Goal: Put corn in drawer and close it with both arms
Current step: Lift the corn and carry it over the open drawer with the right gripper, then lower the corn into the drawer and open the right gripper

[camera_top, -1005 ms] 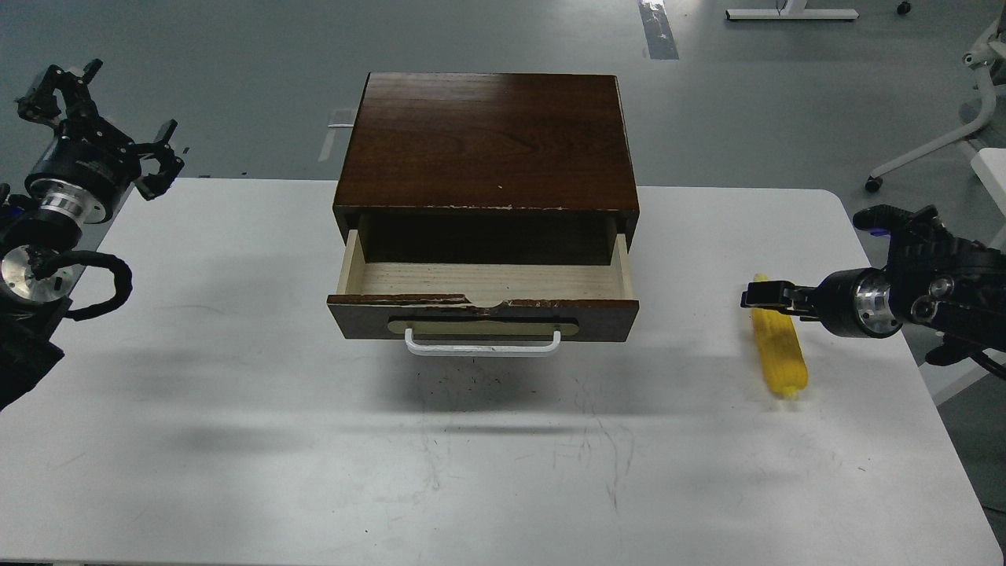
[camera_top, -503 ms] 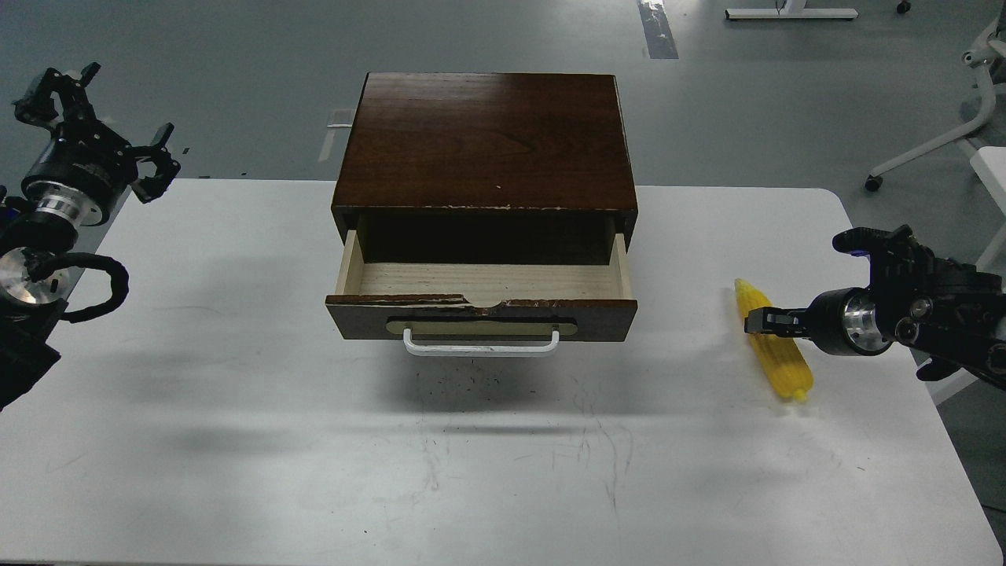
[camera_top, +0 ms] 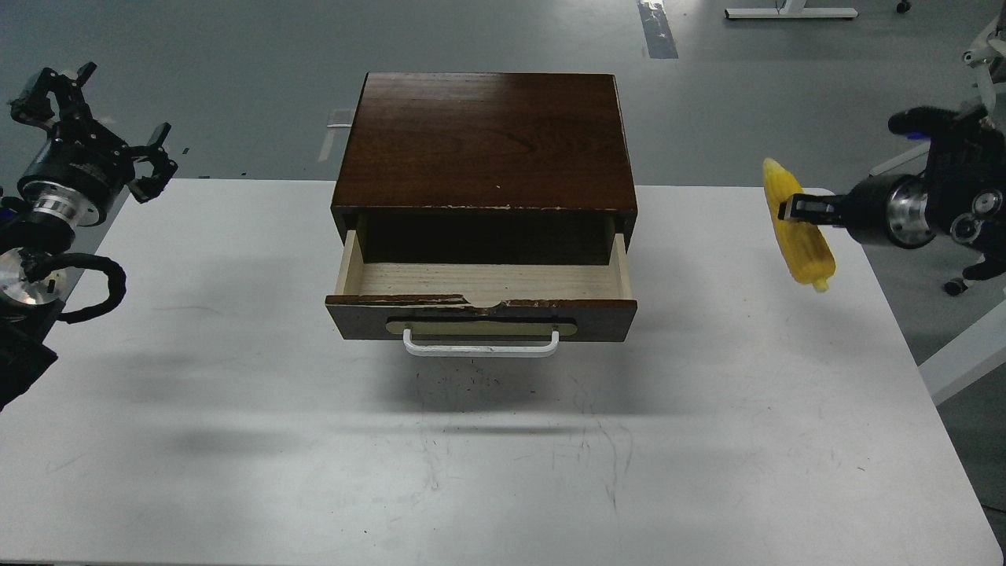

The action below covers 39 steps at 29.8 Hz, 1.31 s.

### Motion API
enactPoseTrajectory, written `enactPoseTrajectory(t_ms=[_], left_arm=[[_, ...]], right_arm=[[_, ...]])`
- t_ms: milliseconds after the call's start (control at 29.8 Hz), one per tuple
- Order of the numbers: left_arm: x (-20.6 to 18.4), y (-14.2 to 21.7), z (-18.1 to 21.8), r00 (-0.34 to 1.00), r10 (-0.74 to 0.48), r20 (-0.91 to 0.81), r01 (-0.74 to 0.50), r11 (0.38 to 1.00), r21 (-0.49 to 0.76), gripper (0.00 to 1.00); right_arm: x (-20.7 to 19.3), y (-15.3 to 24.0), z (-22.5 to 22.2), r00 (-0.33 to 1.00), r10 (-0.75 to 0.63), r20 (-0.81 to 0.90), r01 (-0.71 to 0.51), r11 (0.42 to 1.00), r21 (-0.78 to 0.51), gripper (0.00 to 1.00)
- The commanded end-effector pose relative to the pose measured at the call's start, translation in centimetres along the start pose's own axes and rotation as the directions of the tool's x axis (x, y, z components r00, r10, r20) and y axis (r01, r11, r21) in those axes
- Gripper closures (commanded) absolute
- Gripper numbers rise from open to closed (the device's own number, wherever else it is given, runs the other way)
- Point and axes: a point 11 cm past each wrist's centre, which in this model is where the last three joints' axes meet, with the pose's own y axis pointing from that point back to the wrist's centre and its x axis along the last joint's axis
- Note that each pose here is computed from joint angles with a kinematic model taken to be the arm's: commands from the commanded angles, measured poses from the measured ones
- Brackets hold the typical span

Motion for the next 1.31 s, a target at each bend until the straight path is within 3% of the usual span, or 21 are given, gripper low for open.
enactPoseTrajectory(t_ms=[0,134,268,469,603,737,938,1106,1206,1273], left_arm=[[-0.2,-0.1,0.0,1.000,-0.004,-0.001,0.004,1.000,0.003,0.02],[-0.2,-0.1,0.1,1.000,-0.005,-0.001,0.005,1.000,0.001,0.02],[0.2,0.0,0.6,1.000,0.001,0.009,-0.001,1.000,0.000,0.02],[0.3,0.0,1.0,1.000,0.003,0.015,-0.003,1.000,-0.006,0.02],[0.4,0.1,1.1,1.000,0.004,0.016,-0.004,1.000,-0.006,0.02],[0.5,0.1,1.1,1.000,0.005,0.017,-0.005,1.000,-0.007,0.02],[0.4,0.1,1.0,0.999,-0.001,0.039,0.001,1.000,0.004,0.02],[0.6,0.2,1.3,0.999,0.000,0.053,0.000,1.000,0.002,0.02],[0.9,0.4,1.7,0.998,0.007,0.060,-0.007,1.000,-0.002,0.02],[1.0,0.5,1.7,0.998,0.008,0.061,-0.008,1.000,-0.003,0.02]], right_arm=[[7.2,3.1,-6.1,0.986,0.145,-0.086,-0.134,0.984,0.120,1.00],[9.2,4.2,-12.7,0.963,0.187,-0.197,-0.140,0.963,0.230,1.00],[8.8,4.9,-23.0,0.898,0.235,-0.373,-0.077,0.917,0.391,1.00],[6.0,3.9,-29.8,0.697,0.281,-0.659,0.018,0.913,0.408,1.00],[3.8,3.1,-32.4,0.560,0.298,-0.773,0.072,0.912,0.403,1.00],[-0.9,2.8,-35.2,0.389,0.316,-0.865,0.187,0.892,0.410,1.00],[-6.0,3.0,-35.6,0.280,0.316,-0.907,0.315,0.862,0.397,1.00],[-7.0,2.0,-34.5,0.233,0.302,-0.924,0.327,0.871,0.367,1.00],[-7.1,1.9,-34.5,0.218,0.300,-0.929,0.329,0.873,0.359,0.93],[-7.2,1.9,-34.5,0.212,0.298,-0.931,0.331,0.874,0.355,0.79]])
